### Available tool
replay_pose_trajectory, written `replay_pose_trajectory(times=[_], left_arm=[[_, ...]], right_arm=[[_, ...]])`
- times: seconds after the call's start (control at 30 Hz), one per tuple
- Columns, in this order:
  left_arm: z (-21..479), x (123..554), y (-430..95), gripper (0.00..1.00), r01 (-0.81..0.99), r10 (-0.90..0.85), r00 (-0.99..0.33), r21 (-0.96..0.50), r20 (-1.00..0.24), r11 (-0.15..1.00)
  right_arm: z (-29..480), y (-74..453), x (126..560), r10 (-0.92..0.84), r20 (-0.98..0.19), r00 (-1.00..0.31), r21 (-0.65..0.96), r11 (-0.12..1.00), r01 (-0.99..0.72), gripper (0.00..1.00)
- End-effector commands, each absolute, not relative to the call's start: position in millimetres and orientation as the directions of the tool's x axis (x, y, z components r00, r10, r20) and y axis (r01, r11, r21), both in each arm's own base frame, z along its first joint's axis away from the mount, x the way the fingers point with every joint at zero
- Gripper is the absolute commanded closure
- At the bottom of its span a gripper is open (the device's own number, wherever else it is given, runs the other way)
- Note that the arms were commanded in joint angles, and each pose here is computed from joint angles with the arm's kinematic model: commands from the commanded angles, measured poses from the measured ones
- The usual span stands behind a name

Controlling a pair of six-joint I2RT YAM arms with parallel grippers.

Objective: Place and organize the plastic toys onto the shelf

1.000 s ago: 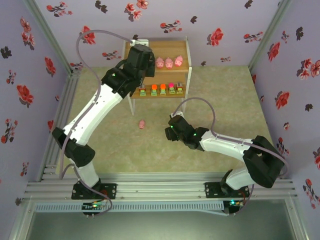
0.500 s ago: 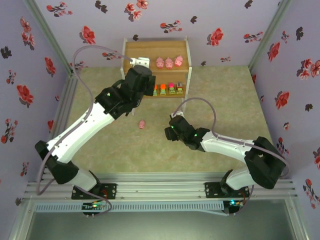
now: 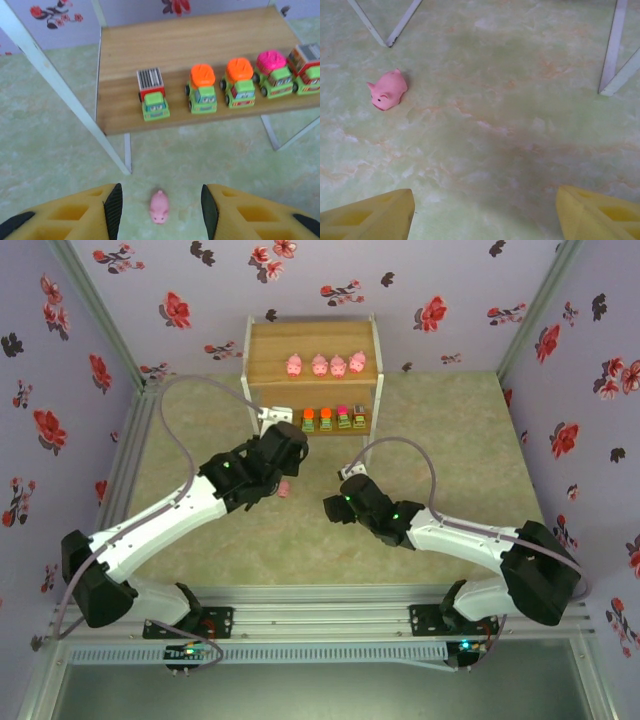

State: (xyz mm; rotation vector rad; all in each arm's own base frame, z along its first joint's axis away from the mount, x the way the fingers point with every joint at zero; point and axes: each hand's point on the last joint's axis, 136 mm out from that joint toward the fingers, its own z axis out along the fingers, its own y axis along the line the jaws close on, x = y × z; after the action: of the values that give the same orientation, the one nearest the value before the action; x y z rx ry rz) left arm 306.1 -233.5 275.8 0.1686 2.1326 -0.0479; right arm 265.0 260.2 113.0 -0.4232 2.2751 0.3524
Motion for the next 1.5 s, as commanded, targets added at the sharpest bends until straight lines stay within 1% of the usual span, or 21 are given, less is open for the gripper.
replay_pose_trajectory(times=[0.0, 0.17, 0.23, 0.27, 0.37, 0.57, 0.6, 0.97, 1.1, 1.33, 1.4, 1.47], left_arm=[[270, 302, -229, 0.49, 0.097, 0.042, -0.526, -0.011, -0.849, 0.995], [244, 297, -228, 0.45, 0.086, 0.042, -0.553, -0.007, -0.832, 0.996], [233, 296, -227, 0.38, 0.082, 0.048, -0.561, 0.003, -0.826, 0.997], [228, 295, -226, 0.36, 0.079, 0.05, -0.565, 0.006, -0.824, 0.997], [211, 294, -225, 0.36, 0.073, 0.058, -0.58, 0.02, -0.813, 0.997], [187, 294, -226, 0.36, 0.069, 0.07, -0.605, 0.035, -0.793, 0.997], [182, 294, -226, 0.36, 0.069, 0.071, -0.609, 0.036, -0.79, 0.997], [139, 298, -234, 0.36, 0.062, 0.064, -0.658, 0.031, -0.75, 0.998], [124, 301, -233, 0.34, 0.052, 0.052, -0.678, 0.022, -0.733, 0.998], [94, 306, -223, 0.34, 0.014, 0.018, -0.721, 0.012, -0.693, 1.0], [87, 308, -220, 0.31, 0.006, 0.007, -0.731, 0.003, -0.682, 1.0], [81, 310, -218, 0.24, 0.0, -0.001, -0.738, -0.001, -0.675, 1.0]], right_arm=[[121, 260, 265, -0.184, -0.768, -0.614, 0.114, 0.904, -0.413, 0.32], [120, 260, 265, -0.184, -0.767, -0.614, 0.113, 0.904, -0.412, 0.29], [120, 261, 265, -0.187, -0.765, -0.616, 0.111, 0.904, -0.412, 0.27], [119, 261, 265, -0.189, -0.764, -0.617, 0.108, 0.905, -0.411, 0.25], [119, 260, 266, -0.188, -0.765, -0.616, 0.106, 0.907, -0.408, 0.16], [119, 260, 266, -0.191, -0.762, -0.618, 0.099, 0.91, -0.403, 0.06], [118, 259, 266, -0.193, -0.761, -0.619, 0.096, 0.91, -0.403, 0.01], [116, 255, 269, -0.197, -0.757, -0.623, 0.073, 0.922, -0.381, 0.01], [116, 253, 270, -0.195, -0.759, -0.621, 0.064, 0.927, -0.37, 0.01], [115, 253, 272, -0.199, -0.754, -0.625, 0.057, 0.929, -0.365, 0.01], [114, 253, 272, -0.199, -0.755, -0.625, 0.057, 0.929, -0.365, 0.01], [113, 253, 271, -0.202, -0.752, -0.627, 0.055, 0.929, -0.365, 0.01]])
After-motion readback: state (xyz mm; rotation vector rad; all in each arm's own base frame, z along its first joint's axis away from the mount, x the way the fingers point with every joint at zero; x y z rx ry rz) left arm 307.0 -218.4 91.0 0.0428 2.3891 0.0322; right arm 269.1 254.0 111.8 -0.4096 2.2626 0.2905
